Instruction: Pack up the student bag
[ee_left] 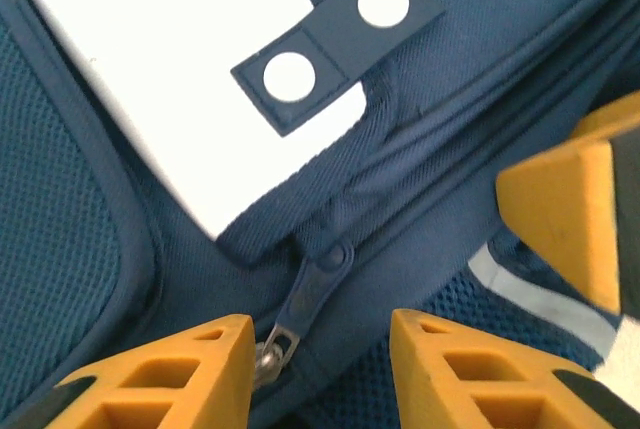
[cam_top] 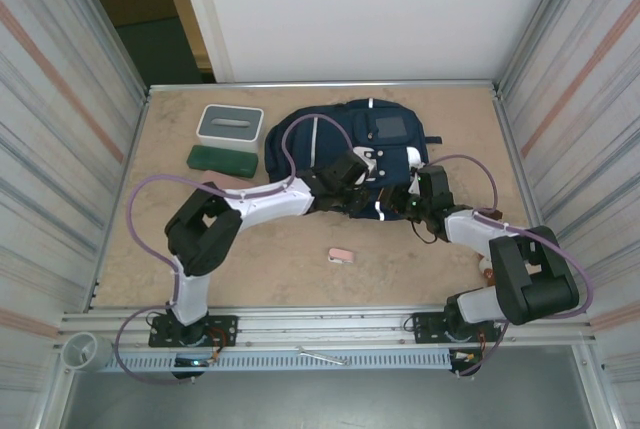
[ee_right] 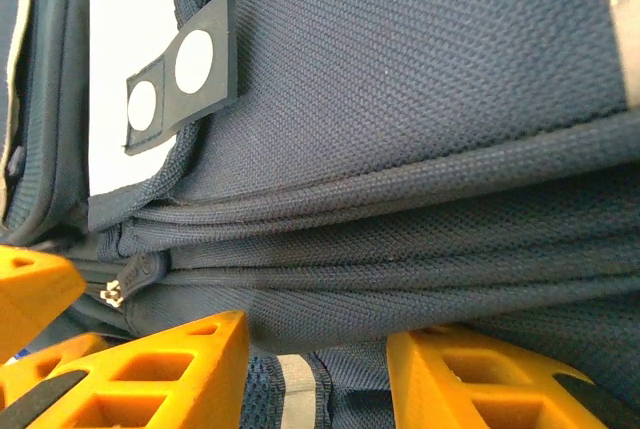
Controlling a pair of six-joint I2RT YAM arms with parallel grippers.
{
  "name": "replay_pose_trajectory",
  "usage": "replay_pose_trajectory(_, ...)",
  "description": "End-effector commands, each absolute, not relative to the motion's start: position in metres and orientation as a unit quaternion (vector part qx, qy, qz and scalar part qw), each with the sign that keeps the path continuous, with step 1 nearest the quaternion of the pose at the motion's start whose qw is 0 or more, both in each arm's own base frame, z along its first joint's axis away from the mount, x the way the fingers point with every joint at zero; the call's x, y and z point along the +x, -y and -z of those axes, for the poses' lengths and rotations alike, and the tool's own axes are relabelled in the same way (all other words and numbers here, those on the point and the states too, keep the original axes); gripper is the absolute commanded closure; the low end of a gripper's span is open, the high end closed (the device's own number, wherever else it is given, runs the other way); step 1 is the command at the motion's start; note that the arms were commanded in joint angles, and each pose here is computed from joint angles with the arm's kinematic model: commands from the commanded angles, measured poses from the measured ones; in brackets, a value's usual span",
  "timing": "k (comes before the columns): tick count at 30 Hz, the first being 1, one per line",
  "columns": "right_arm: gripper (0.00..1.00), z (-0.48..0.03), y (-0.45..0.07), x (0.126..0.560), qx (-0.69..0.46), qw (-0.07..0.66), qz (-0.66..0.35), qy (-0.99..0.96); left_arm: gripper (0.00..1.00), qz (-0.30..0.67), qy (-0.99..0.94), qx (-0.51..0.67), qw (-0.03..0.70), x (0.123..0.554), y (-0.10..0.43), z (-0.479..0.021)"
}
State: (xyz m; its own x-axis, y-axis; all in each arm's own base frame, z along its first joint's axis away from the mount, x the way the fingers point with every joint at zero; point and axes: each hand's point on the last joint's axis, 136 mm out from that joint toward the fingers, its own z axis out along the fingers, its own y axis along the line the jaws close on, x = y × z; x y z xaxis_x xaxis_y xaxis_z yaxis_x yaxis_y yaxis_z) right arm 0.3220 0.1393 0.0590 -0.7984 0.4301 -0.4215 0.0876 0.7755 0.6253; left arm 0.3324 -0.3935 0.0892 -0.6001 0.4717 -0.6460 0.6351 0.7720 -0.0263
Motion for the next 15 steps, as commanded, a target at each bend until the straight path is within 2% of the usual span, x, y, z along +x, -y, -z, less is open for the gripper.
replay_pose_trajectory(1, 0.6, -0.032, -0.128, 0.3, 0.175, 0.238, -0.281, -0.913, 0.61, 0.094, -0.885, 0.317, 0.328, 0.343, 0.395, -0.089)
replay_pose_trajectory(13, 0.59, -0.025, -0.125, 0.296, 0.17, 0.235, -0.272, -0.917, 0.6, 0.056, -0.89, 0.326, 0.313, 0.353, 0.396, -0.067)
replay_pose_trajectory(15, 0.59, -0.024, -0.122, 0.296, 0.173, 0.234, -0.269, -0.918, 0.58, 0.047, -0.894, 0.333, 0.296, 0.35, 0.394, -0.055)
